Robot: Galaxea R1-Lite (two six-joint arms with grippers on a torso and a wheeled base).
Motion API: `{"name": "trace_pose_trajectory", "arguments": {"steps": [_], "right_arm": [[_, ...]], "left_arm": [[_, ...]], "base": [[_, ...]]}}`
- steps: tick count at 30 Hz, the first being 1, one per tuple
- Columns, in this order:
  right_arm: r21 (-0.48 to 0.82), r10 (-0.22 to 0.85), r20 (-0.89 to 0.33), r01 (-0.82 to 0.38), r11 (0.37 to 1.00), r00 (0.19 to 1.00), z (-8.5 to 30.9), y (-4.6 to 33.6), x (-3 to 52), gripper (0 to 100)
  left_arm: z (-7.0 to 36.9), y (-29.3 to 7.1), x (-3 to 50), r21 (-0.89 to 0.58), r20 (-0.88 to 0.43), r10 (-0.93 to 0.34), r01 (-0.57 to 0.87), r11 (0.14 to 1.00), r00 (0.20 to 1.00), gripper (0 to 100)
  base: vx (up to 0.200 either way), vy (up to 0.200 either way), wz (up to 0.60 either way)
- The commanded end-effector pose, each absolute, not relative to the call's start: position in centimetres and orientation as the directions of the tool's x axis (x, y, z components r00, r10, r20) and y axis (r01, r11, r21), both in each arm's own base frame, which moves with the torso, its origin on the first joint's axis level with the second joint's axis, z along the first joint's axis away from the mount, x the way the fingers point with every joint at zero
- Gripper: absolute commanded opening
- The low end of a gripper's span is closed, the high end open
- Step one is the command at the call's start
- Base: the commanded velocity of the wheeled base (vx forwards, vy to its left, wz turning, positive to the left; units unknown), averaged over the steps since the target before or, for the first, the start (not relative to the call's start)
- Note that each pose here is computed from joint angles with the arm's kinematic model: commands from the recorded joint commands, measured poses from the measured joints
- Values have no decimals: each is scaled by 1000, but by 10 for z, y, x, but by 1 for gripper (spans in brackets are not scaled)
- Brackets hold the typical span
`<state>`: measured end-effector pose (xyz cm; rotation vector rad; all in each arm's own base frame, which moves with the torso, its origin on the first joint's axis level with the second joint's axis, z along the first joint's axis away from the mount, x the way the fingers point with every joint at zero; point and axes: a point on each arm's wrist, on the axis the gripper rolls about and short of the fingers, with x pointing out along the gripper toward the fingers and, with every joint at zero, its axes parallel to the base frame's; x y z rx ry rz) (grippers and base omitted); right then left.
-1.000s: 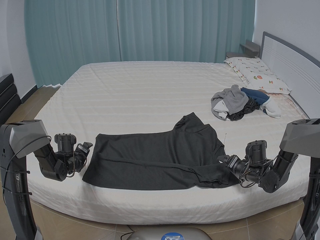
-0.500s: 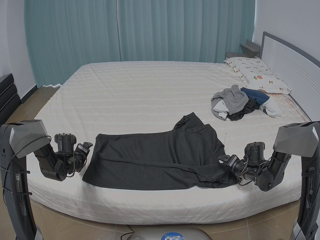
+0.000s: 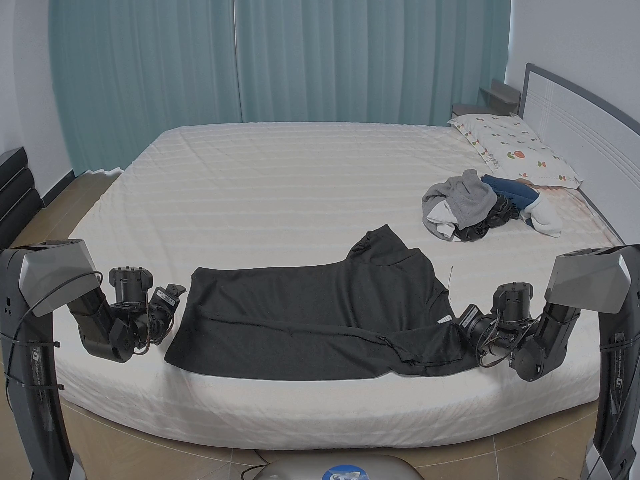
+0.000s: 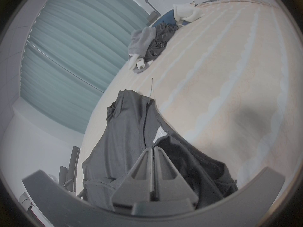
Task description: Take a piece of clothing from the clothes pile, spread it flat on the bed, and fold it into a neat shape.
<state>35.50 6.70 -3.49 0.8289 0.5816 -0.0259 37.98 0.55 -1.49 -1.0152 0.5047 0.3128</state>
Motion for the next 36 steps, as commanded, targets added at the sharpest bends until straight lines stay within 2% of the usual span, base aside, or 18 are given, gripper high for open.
{"name": "trace_pose_trajectory", "arguments": {"steps": [1,10,11,17,26,32,36], "right_arm": [[688,196,-496,246,683,846,-37,65,355,0],[688,192,-495,247,683,847,-38,62,356,0],[687,190,-495,248,683,848,-39,61,357,100],[707,209,-473,227,670,856,-35,60,354,100],[734,216,-414,184,653,884,-26,49,346,100],[738,223,-416,185,649,881,-25,45,345,100],[742,231,-416,181,646,880,-25,43,345,100]], "left_arm": [[-15,5,380,-727,-538,18,-474,497,843,100],[-14,6,380,-728,-536,19,-474,496,844,100],[-14,6,380,-728,-535,19,-473,496,845,100],[-8,4,367,-718,-549,-5,-469,515,836,100],[-12,-2,355,-668,-575,-123,-378,641,809,100],[-15,-1,352,-577,-581,-162,-263,774,798,100],[-11,-3,349,-578,-548,-188,-206,790,815,100]], "base": [[0,0,0],[0,0,0],[0,0,0],[0,0,0],[0,0,0],[0,0,0],[0,0,0]]}}
